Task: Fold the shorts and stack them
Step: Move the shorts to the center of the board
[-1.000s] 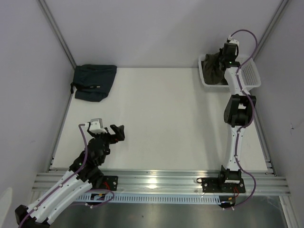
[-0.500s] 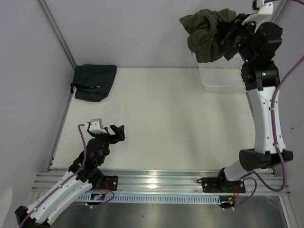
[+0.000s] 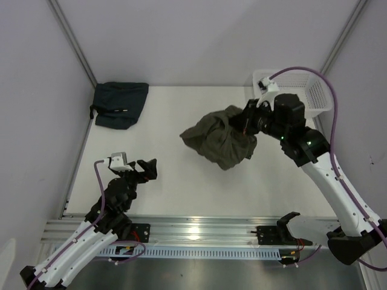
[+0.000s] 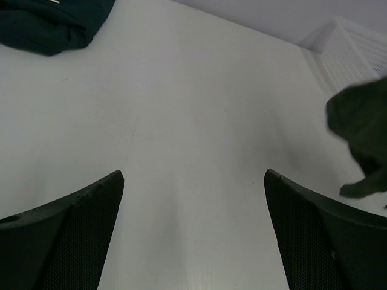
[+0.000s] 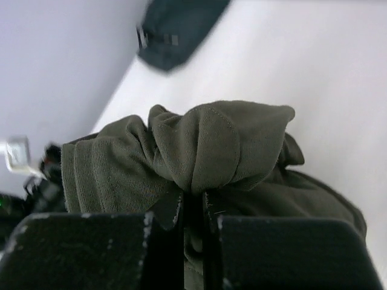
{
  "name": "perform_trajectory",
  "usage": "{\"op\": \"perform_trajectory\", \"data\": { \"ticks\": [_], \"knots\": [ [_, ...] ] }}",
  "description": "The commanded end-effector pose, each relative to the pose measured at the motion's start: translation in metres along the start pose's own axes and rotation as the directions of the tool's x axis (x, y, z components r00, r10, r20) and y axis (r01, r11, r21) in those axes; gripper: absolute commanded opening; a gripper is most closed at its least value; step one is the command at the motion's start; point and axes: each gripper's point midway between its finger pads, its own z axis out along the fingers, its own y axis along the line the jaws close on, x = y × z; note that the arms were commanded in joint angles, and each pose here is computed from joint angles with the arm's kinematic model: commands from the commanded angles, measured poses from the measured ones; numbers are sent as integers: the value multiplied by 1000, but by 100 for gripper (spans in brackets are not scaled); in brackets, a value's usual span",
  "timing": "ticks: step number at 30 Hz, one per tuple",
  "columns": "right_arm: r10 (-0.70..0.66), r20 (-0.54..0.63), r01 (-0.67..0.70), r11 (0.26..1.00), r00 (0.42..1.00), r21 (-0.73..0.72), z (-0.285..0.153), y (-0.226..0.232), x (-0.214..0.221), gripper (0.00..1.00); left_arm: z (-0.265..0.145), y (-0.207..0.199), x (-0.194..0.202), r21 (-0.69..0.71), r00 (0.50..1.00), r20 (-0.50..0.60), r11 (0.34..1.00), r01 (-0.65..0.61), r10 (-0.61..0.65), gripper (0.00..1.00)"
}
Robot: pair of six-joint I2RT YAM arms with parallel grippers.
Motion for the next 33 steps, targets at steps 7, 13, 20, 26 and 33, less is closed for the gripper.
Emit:
{"op": "perform_trajectory", "data": {
  "ticks": [7,13,20,26,33],
  "knots": [
    [31,-212,-74,978,977,-196,2,44,61,0,-4,4,-7,-10,999,36,1000,19,-19,99],
    [185,-282,-251,943,941,-219,34,-3,47,0,-3,4,-6,-14,1000,28,1000,14,-13,99],
    [330,-288,-302,943,899,138,97,-117,69,100,-3,3,-5,-8,1000,25,1000,12,-12,99],
    [75,-154,-49,985,985,167,82,-96,55,99,-3,2,-6,-3,1000,25,1000,12,-12,99],
    [-119,-150,141,979,981,146,68,-82,92,93,0,1,-2,-5,1000,8,1000,0,0,99]
  ]
}}
